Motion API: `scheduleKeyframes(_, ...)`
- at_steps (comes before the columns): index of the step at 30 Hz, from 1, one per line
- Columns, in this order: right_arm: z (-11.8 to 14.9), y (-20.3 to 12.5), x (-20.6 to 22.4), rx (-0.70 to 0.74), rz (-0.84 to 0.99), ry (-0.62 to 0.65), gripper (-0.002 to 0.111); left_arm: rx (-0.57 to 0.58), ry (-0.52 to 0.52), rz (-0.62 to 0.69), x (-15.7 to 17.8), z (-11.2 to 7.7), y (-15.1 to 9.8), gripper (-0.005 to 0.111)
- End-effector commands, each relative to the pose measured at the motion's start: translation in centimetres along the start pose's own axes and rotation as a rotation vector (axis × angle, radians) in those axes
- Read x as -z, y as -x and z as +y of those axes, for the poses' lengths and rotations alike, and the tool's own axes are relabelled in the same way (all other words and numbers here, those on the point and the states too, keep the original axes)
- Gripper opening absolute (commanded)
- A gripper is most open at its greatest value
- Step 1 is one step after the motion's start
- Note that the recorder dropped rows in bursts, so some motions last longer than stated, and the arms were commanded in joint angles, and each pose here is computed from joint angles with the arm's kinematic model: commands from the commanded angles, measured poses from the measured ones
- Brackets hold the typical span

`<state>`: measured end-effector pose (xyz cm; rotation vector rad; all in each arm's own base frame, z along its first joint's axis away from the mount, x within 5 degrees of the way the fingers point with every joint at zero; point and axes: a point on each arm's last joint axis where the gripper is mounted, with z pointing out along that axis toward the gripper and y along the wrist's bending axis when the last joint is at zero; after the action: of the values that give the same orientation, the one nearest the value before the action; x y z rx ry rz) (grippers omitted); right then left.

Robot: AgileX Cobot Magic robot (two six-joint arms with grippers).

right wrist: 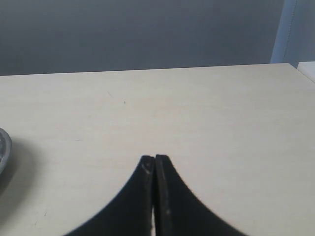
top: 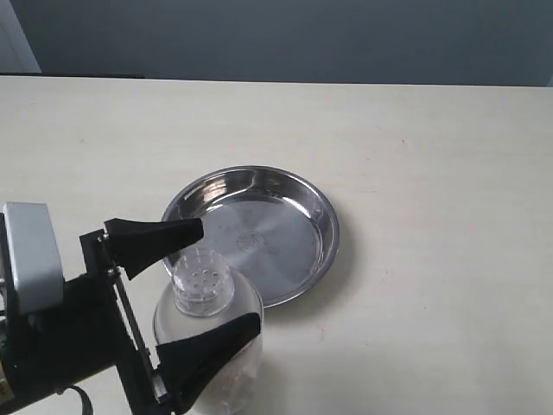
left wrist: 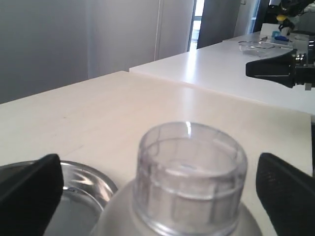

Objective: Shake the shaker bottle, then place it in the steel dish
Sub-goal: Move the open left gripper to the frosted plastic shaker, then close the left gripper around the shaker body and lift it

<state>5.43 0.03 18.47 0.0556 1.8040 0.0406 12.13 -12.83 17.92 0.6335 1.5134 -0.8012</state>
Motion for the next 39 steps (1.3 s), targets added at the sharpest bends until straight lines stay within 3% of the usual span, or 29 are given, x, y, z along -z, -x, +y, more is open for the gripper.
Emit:
scheduleKeyframes(1, 0.0, 0.1, 0.0, 0.001, -0.014, 0.004, -0.001, 0.006, 0.027, 0.053, -0.1, 0.4, -1.1, 0.104)
scheduleKeyframes(5, 0.0, 0.1, 0.0, 0.001, -0.014, 0.004, -0.001, 0.011, 0.038, 0.094, -0.3, 0.5, -1.9, 0.101)
scheduleKeyframes(9, 0.0, 0.1, 0.0, 0.001, -0.014, 0.004, -0.001, 0.010, 0.011, 0.118, -0.4, 0.3, -2.3, 0.085)
scheduleKeyframes(21, 0.0, 0.1, 0.0, 0.001, -0.014, 0.004, -0.001, 0.048, 0.006, 0.198, -0.6, 0.4, -3.7, 0.084)
scheduleKeyframes(24, 0.0, 0.1, 0.0, 0.001, -0.014, 0.004, -0.001, 0.034, 0.003, 0.184, -0.6, 0.4, -3.4, 0.090)
scheduleKeyframes(27, 0.0, 0.1, 0.0, 0.001, -0.014, 0.004, -0.001, 0.004, -0.001, 0.170, -0.5, 0.3, -3.2, 0.106)
scheduleKeyframes(39, 0.0, 0.1, 0.0, 0.001, -0.014, 0.004, -0.001, 0.007, -0.018, 0.264, -0.7, 0.3, -4.9, 0.106)
